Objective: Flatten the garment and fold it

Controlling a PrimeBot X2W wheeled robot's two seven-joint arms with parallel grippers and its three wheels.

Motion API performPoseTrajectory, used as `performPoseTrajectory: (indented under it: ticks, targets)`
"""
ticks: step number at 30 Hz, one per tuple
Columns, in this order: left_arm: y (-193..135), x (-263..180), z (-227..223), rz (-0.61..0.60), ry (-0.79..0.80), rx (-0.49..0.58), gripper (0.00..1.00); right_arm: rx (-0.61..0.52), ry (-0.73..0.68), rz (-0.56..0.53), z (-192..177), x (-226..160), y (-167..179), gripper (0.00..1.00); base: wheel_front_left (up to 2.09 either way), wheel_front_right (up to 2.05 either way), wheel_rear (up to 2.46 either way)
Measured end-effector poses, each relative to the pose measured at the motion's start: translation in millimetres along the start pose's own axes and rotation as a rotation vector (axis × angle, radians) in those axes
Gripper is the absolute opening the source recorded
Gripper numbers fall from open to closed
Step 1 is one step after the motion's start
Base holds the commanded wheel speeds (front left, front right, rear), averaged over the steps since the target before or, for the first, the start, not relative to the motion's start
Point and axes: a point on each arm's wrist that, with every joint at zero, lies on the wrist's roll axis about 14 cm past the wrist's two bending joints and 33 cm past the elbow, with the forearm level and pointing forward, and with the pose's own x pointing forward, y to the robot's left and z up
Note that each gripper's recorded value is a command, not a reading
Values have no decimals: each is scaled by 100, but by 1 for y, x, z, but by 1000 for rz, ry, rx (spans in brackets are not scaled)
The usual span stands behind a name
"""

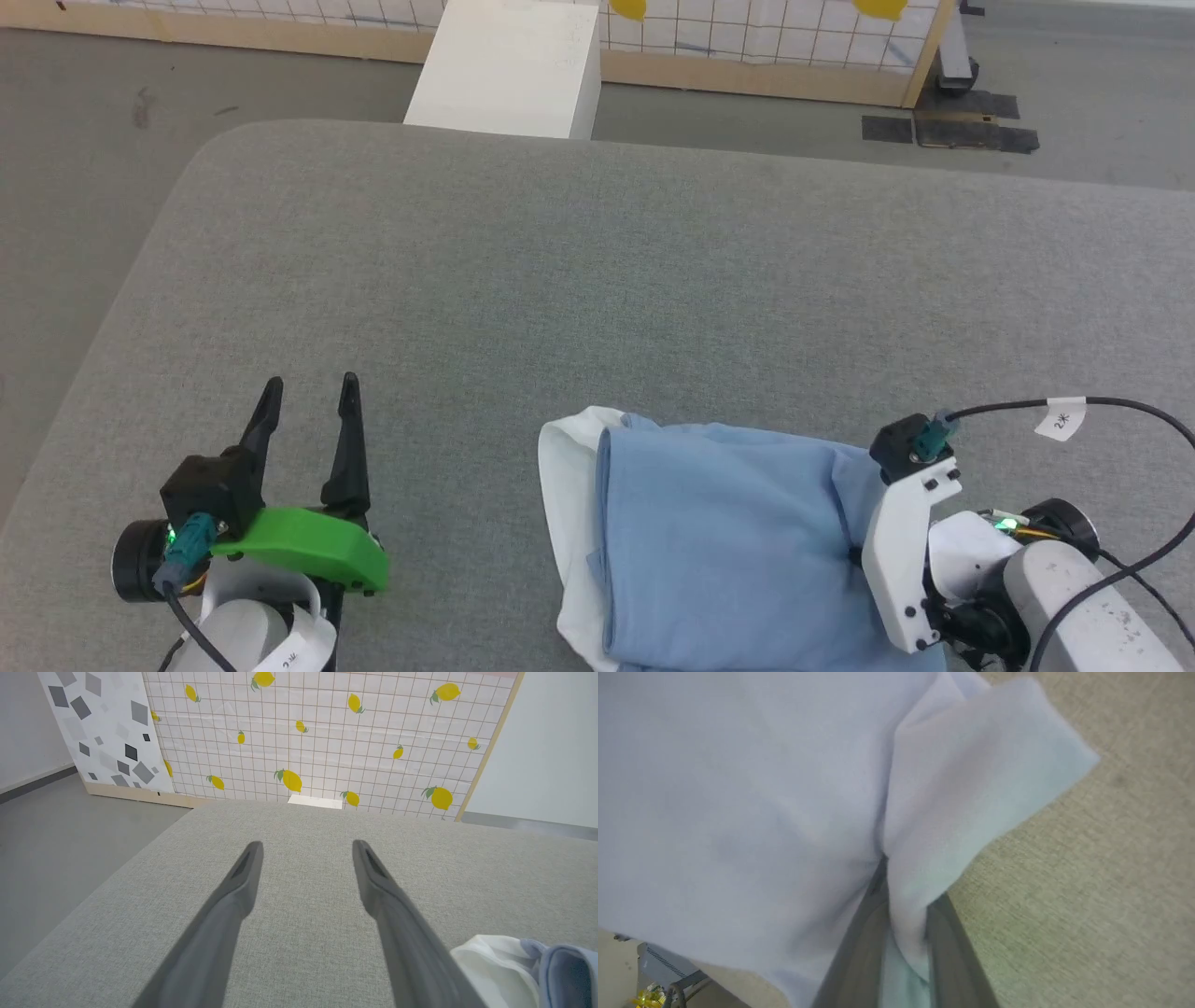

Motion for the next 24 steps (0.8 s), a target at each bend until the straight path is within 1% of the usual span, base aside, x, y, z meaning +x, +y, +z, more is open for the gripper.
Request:
performPoseTrajectory:
  ticks: [6,10,16,24]
  targets:
    - [-7,1,3,-20,-9,-5,100,-30,-51,-13,9,-12,-5,0,0,0,0]
    - [-19,6,4,-57,-15,-14,100,-54,-81,-36,15,-29,-14,0,0,0,0]
    - [-54,22,3,-151,-23,-37,100,-40,-111,-146,19,-69,-59,0,0,0,0]
    - [-124,55,4,-334,-38,-69,100,108,-151,-318,4,-117,-130,0,0,0,0]
